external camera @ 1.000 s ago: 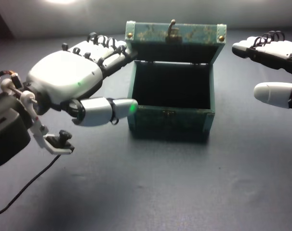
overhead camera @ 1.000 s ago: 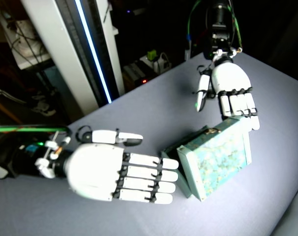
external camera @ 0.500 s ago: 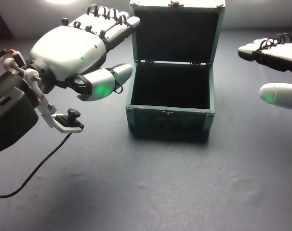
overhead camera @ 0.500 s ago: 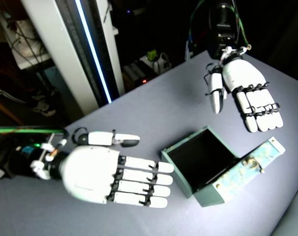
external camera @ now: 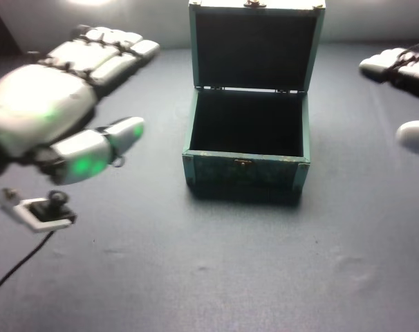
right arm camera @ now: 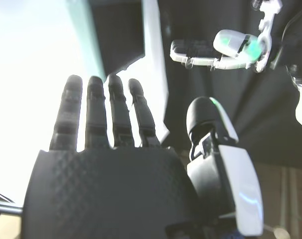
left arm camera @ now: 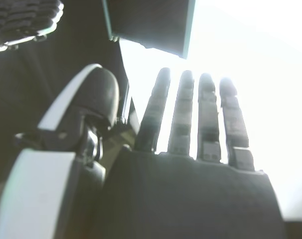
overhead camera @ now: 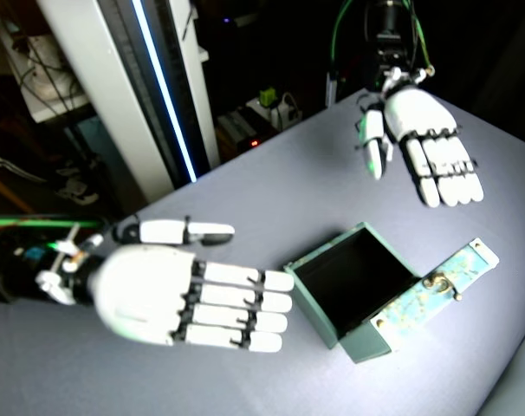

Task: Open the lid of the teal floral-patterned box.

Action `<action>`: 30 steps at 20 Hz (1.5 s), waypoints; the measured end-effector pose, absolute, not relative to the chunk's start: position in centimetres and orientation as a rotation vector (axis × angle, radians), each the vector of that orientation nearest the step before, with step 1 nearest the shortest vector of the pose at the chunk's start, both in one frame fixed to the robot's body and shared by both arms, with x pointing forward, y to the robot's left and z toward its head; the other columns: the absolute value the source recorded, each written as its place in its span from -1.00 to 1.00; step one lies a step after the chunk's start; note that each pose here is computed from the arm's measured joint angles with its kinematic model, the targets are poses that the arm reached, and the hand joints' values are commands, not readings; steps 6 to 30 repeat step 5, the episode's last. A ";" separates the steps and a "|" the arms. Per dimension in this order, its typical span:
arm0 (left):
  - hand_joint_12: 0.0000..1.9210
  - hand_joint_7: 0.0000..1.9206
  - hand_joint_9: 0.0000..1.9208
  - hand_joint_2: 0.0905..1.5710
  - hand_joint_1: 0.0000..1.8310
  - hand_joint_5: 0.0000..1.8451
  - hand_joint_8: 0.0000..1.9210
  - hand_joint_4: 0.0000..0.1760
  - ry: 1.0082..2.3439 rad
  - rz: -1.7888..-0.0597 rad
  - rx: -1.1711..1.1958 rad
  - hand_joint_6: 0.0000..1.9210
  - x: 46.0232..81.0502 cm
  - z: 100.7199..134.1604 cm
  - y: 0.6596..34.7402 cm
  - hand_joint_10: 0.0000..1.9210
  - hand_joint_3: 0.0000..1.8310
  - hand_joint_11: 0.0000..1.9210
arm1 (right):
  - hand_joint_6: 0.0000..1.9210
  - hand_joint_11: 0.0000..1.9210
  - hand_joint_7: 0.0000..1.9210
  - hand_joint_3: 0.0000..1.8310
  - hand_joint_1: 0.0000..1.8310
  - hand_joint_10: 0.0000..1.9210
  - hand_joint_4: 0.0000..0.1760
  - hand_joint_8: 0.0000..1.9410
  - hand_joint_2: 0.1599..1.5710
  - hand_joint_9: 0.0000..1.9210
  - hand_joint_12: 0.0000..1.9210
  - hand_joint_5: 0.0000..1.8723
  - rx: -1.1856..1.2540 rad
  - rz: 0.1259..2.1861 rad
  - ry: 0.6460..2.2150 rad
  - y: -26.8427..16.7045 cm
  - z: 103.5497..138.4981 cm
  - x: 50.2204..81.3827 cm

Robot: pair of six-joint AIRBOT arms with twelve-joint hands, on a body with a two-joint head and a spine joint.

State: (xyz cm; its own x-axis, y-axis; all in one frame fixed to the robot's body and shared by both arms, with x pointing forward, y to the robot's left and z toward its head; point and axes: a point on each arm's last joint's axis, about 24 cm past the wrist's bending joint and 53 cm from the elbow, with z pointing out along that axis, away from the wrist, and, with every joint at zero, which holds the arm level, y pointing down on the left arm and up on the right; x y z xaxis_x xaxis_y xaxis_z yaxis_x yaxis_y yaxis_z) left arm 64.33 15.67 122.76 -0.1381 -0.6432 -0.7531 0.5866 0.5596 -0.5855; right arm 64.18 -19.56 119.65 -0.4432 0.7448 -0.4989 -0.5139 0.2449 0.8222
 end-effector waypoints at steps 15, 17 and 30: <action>-0.99 -0.97 -1.00 0.91 -1.00 -0.93 -1.00 -1.00 1.122 -1.113 -0.041 -1.00 60.0 127.6 18.8 -1.00 -0.98 -0.99 | -1.00 -1.00 -0.91 -0.97 -1.00 -1.00 -1.00 -1.00 0.88 -0.99 -1.00 -0.83 0.177 1.538 1.199 -21.4 125.4 60.7; -0.99 -0.97 -1.00 0.91 -1.00 -0.93 -1.00 -1.00 1.122 -1.113 -0.041 -1.00 60.0 127.6 18.8 -1.00 -0.98 -0.99 | -1.00 -1.00 -0.91 -0.97 -1.00 -1.00 -1.00 -1.00 0.88 -0.99 -1.00 -0.83 0.177 1.538 1.199 -21.4 125.4 60.7; -0.99 -0.97 -1.00 0.91 -1.00 -0.93 -1.00 -1.00 1.122 -1.113 -0.041 -1.00 60.0 127.6 18.8 -1.00 -0.98 -0.99 | -1.00 -1.00 -0.91 -0.97 -1.00 -1.00 -1.00 -1.00 0.88 -0.99 -1.00 -0.83 0.177 1.538 1.199 -21.4 125.4 60.7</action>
